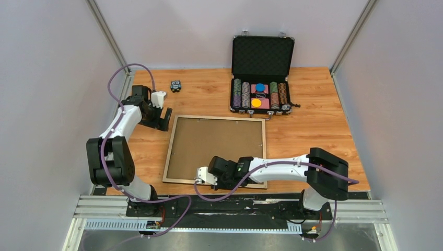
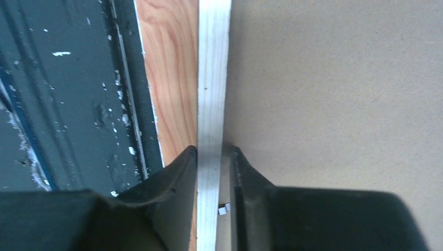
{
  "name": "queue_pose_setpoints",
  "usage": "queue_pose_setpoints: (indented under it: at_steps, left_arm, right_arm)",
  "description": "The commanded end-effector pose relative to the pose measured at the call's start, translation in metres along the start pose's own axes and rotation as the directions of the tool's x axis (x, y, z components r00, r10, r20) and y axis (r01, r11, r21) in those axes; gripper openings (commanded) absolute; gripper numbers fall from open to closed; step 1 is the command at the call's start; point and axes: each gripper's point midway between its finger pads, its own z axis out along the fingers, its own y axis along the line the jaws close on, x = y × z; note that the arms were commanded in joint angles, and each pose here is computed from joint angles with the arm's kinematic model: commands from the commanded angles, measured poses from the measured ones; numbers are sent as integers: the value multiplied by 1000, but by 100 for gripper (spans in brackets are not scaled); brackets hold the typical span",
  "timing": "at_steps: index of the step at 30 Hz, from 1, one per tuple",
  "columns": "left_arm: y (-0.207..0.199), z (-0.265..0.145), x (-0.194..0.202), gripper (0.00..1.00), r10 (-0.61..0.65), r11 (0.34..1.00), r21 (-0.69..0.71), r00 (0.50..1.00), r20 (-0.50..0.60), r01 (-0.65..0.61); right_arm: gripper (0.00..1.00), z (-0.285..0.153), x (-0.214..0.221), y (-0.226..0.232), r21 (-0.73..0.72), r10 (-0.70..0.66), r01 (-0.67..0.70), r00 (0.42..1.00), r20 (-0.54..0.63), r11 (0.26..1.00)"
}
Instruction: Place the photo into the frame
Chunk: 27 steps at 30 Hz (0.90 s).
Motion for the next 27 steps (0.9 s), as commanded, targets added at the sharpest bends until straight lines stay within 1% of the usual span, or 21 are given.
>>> queue_pose_setpoints:
  at_steps: [1,5,9,13,16,19,20,21,22,25,27]
  left_arm:
    - [0,-17,-19,100,11,1000,-9,997,74,-10]
    - [1,-24,-17,100,40,999,-24,996,85,-38]
    - [-2,-38,-18,100,84,996,-33,988,127,-81]
    - [-8,-62,-24,100,153,988,-46,968,197,-147]
    - [-16,-87,-33,100,223,975,-57,936,272,-216]
    - [-30,-115,-40,100,270,961,-32,904,331,-275]
    - [-35,-129,-46,100,301,950,-37,879,369,-310]
    - [-39,-134,-43,100,326,940,-31,871,368,-338]
    - [-45,-147,-44,100,347,931,-37,848,400,-363]
    - [-58,-168,-38,100,413,898,-51,796,443,-438]
    - [-68,-190,-34,100,459,871,-84,742,489,-483]
  right_arm:
    - [17,6,-6,-3,11,21,-21,1000,-1,1000]
    - [1,-1,-15,2,-29,25,-24,999,27,999]
    - [0,-17,-34,1,-73,44,-40,997,62,997]
    - [0,-43,-56,-4,-135,82,-66,990,113,989]
    - [0,-61,-71,-7,-172,101,-76,985,142,982]
    - [0,-79,-84,-11,-207,128,-93,978,167,974]
    - [0,-87,-91,-14,-216,138,-97,973,184,972]
    - [0,-93,-94,-16,-224,149,-105,970,191,969]
    - [0,-100,-98,-19,-231,159,-111,966,202,967]
    - [0,-122,-106,-32,-250,197,-137,952,236,959]
    - [0,-137,-111,-43,-266,228,-157,938,259,951]
